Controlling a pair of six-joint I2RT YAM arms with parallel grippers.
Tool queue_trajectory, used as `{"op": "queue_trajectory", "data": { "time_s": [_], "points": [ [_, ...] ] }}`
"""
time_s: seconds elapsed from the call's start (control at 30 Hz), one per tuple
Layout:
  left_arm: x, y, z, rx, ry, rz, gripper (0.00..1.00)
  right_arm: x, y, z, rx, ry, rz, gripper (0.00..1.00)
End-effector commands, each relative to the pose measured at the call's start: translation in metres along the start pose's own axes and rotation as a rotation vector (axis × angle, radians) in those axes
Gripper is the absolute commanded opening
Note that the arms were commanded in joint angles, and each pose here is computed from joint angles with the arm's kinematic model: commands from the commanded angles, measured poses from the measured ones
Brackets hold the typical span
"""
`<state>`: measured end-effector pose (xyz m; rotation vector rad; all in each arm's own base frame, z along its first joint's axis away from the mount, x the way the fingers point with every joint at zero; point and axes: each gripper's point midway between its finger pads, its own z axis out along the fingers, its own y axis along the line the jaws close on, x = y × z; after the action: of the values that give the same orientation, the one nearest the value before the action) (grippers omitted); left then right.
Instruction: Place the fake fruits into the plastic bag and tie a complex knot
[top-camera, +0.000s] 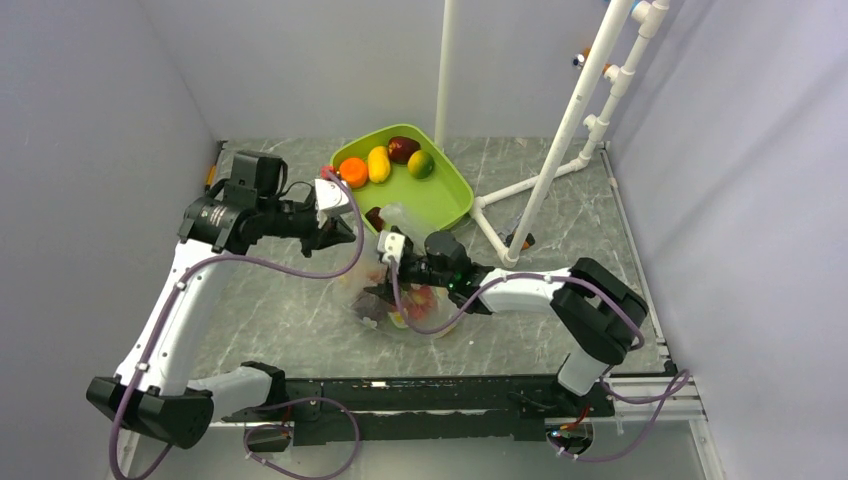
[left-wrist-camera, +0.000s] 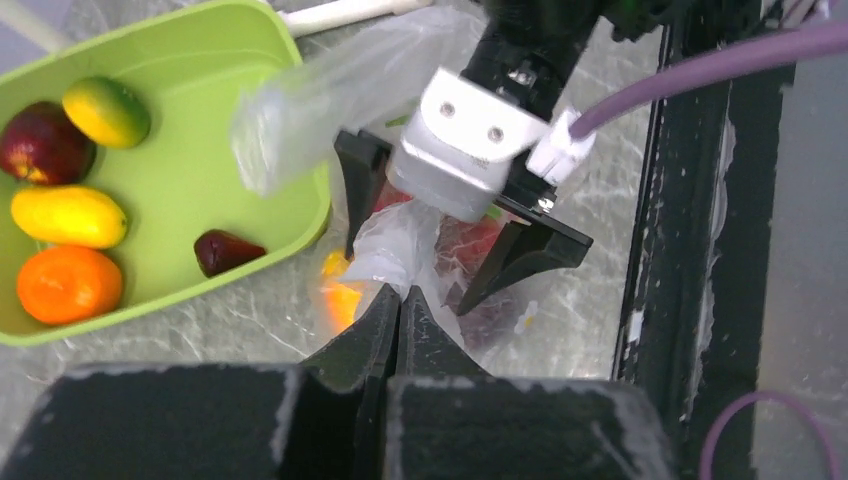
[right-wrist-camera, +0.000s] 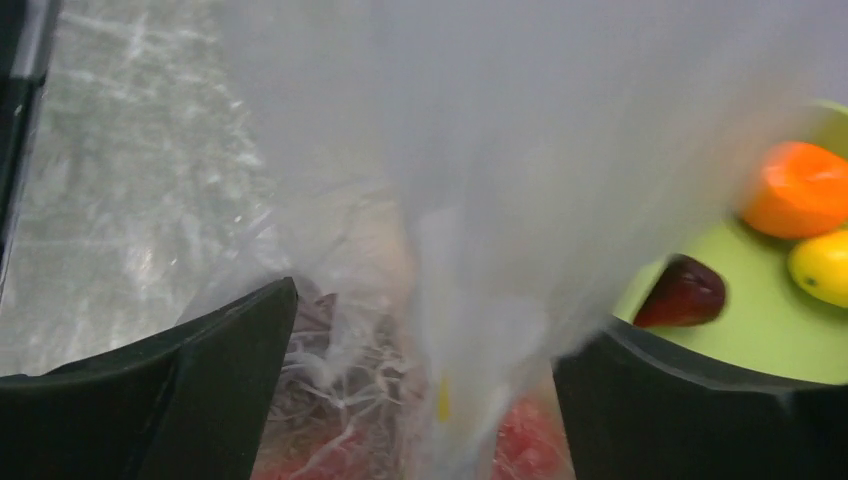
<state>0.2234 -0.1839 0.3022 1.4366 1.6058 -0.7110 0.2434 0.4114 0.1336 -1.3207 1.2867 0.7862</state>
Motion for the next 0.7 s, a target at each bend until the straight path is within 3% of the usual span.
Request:
{"op": "queue_trajectory", "data": {
  "time_s": [0.0,0.2,0.5,0.67],
  "points": [
    [-0.023,0.012,-0.007,-0.151,-0.105,-0.211,0.0,-0.082,-0.039,-0.016,0.18,-0.138,0.146,0.99],
    [-0.043,0.02,-0.014,-0.245,-0.224,-0.363,0.0,-0.13,-0.056,-0.021,0.369,-0.261,0.208,1.0],
    [-0.059,0.024,-0.018,-0.269,-0.3,-0.462,0.0,-0.149,-0.033,-0.007,0.296,-0.361,0.151,1.0],
    [-0.058,0.022,-0.02,-0.288,-0.322,-0.475,0.0,-0.162,-0.051,-0.006,0.397,-0.396,0.139,1.0]
  ]
}}
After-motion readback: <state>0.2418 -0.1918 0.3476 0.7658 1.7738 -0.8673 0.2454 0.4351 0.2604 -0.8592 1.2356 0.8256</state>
